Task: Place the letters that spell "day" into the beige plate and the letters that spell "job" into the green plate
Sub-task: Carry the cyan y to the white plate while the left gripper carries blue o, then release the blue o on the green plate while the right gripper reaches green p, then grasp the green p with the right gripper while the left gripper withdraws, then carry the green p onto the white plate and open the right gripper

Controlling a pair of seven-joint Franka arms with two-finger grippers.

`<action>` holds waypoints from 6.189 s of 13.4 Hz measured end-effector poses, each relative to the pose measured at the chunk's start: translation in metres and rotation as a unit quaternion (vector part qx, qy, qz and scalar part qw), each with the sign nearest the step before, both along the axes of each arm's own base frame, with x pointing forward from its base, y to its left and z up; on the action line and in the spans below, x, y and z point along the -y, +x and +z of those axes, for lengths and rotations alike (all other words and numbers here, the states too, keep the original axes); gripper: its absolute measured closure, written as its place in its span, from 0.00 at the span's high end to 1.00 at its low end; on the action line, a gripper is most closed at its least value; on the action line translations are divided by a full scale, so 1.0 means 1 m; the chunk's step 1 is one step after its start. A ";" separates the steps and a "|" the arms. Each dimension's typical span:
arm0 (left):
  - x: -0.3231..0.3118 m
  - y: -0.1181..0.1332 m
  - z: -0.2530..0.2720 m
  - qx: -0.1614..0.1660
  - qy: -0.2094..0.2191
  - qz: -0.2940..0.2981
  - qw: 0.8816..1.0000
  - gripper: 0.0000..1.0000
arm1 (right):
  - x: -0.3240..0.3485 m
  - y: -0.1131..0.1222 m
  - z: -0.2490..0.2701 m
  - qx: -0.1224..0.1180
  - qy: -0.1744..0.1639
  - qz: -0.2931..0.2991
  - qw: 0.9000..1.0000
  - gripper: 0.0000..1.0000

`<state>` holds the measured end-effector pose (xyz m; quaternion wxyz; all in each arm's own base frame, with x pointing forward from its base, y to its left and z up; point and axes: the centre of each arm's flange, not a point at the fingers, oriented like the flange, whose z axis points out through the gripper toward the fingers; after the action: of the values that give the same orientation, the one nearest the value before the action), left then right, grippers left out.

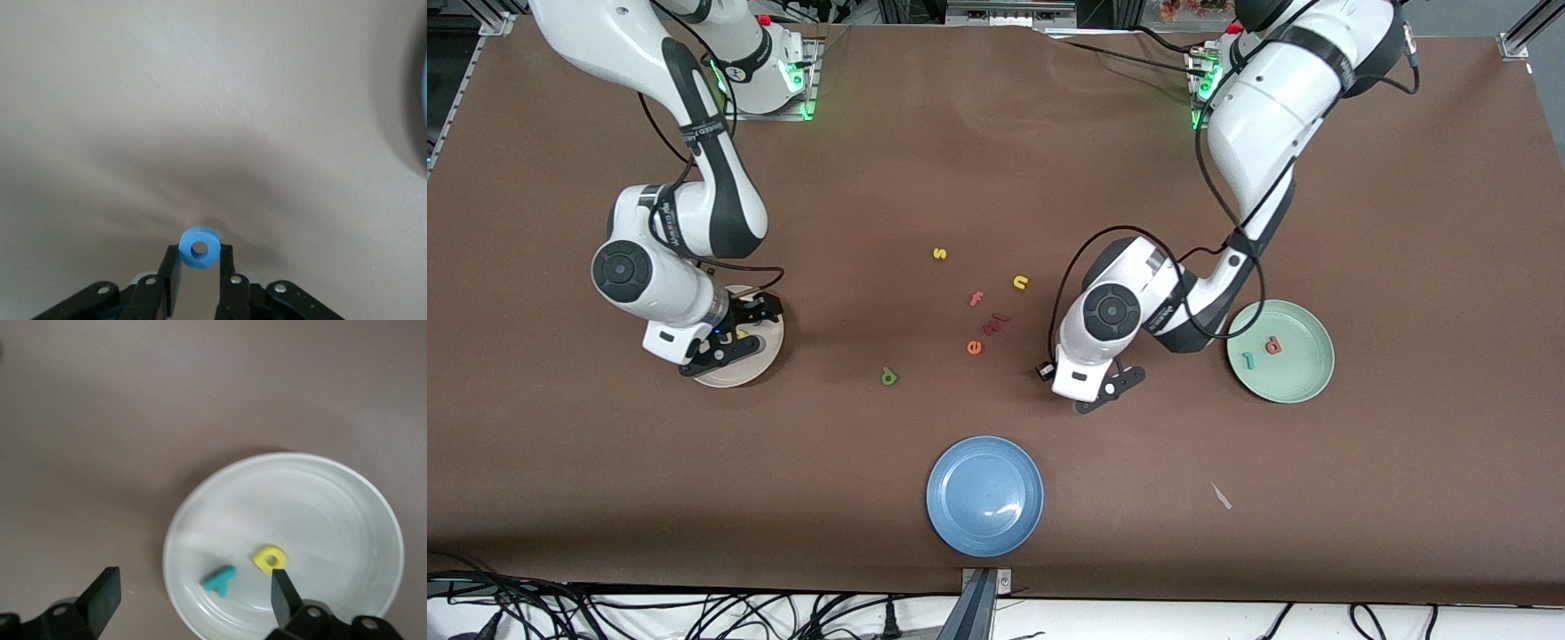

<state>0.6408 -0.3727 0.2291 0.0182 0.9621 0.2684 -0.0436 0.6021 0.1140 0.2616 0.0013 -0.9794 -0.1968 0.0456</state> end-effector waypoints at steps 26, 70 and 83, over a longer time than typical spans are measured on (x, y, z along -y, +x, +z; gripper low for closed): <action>-0.329 -0.038 -0.039 -0.091 -0.015 -0.196 0.976 0.27 | -0.191 0.045 -0.059 0.068 0.037 0.134 0.988 1.00; -0.327 -0.098 0.333 0.016 0.021 -0.303 0.953 1.00 | -0.210 0.043 -0.077 0.034 0.022 0.180 0.983 0.28; -0.329 -0.097 0.330 0.013 0.020 -0.302 0.953 1.00 | 0.010 0.078 -0.017 -0.076 -0.018 0.101 0.992 0.28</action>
<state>0.5440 -0.0442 0.5594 -0.0121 0.9989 -0.0341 -0.0293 0.6803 0.1040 0.2442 -0.0060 -0.9480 -0.2934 0.1230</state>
